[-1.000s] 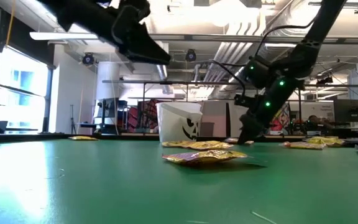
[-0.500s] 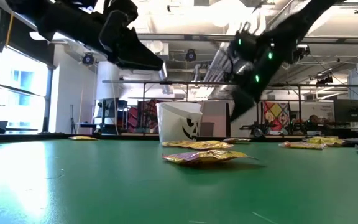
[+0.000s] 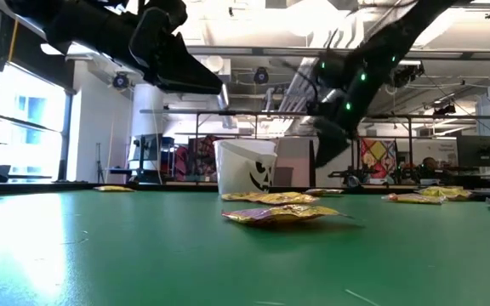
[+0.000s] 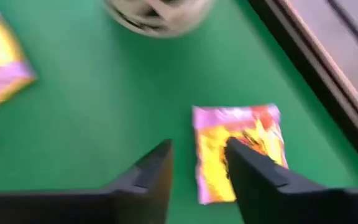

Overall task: Sort candy by brand, put in halloween buckets
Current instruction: Put the yellow candy into the white bucket

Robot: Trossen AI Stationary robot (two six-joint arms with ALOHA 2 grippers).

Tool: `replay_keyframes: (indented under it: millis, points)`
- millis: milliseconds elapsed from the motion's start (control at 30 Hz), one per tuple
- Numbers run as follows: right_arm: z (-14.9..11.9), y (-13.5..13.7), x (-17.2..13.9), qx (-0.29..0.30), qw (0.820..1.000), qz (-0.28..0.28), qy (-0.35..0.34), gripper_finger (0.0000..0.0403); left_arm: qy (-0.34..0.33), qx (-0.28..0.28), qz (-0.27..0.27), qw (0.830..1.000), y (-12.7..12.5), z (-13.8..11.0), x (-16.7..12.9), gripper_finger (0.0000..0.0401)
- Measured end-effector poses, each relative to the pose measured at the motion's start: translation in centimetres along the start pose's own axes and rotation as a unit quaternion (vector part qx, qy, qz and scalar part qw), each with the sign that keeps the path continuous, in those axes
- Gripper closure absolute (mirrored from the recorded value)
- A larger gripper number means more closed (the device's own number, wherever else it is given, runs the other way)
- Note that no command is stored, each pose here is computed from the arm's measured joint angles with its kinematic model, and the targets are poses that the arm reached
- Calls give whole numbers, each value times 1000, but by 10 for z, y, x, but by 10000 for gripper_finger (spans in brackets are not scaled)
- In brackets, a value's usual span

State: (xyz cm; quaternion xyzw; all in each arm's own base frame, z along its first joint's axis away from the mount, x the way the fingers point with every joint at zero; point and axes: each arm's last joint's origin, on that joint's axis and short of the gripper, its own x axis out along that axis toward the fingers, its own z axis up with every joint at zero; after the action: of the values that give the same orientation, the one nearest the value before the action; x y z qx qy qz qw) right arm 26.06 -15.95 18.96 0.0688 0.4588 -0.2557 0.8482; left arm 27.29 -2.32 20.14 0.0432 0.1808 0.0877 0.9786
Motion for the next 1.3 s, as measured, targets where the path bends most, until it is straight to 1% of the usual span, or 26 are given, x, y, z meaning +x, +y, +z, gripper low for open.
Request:
replay_keyframes:
  millis: [133, 233, 333, 467, 567, 633, 733, 867, 900, 933, 967, 1033, 1100, 1200, 1300]
  points:
    - [-8, -22, 19, 37, 999, -15, 29, 196, 1, 2, -5, 1000, -2, 0, -1, 243]
    - [-14, -34, 33, 53, 997, -22, 45, 153, 1, 3, -8, 1000, -4, 0, -1, 243]
    - [-18, -39, 42, 55, 997, -2, 54, 131, 0, 4, -12, 1000, -5, 0, -1, 243]
    - [-26, -42, 54, 51, 996, 10, 75, 131, 0, 5, -16, 1000, -7, 0, -2, 243]
    - [-27, -43, 59, 58, 995, 15, 78, 156, 1, 6, -22, 1000, -8, 0, -2, 243]
    - [-27, -43, 60, 58, 995, 16, 79, 189, 1, 6, -26, 1000, -8, 0, -2, 243]
    - [-26, -43, 60, 64, 995, 14, 81, 261, 1, 6, -26, 1000, -8, 0, -2, 243]
    - [-21, -43, 56, 62, 994, 11, 92, 372, 1, 6, -26, 1000, -8, 0, -2, 243]
    - [-18, -41, 53, 59, 994, 8, 93, 387, 1, 6, -26, 1000, -8, 0, -2, 243]
    - [-16, -39, 49, 54, 994, 3, 93, 392, 1, 6, -26, 1000, -8, 0, -2, 243]
    - [-11, -36, 44, 49, 995, 2, 89, 388, 1, 6, -26, 1000, -8, -1, -2, 243]
    - [0, -28, 31, 42, 997, 8, 71, 380, 1, 6, -26, 1000, -8, -1, -2, 243]
    - [9, -17, 18, 29, 998, 16, 52, 380, 1, 6, -26, 1000, -8, 0, -2, 243]
    - [28, 4, -5, -1, 1000, 16, -4, 395, 2, 6, -26, 1000, -8, 0, -2, 243]
    - [52, 23, -24, -26, 997, 5, -66, 398, 2, 6, -26, 1000, -8, -1, -2, 243]
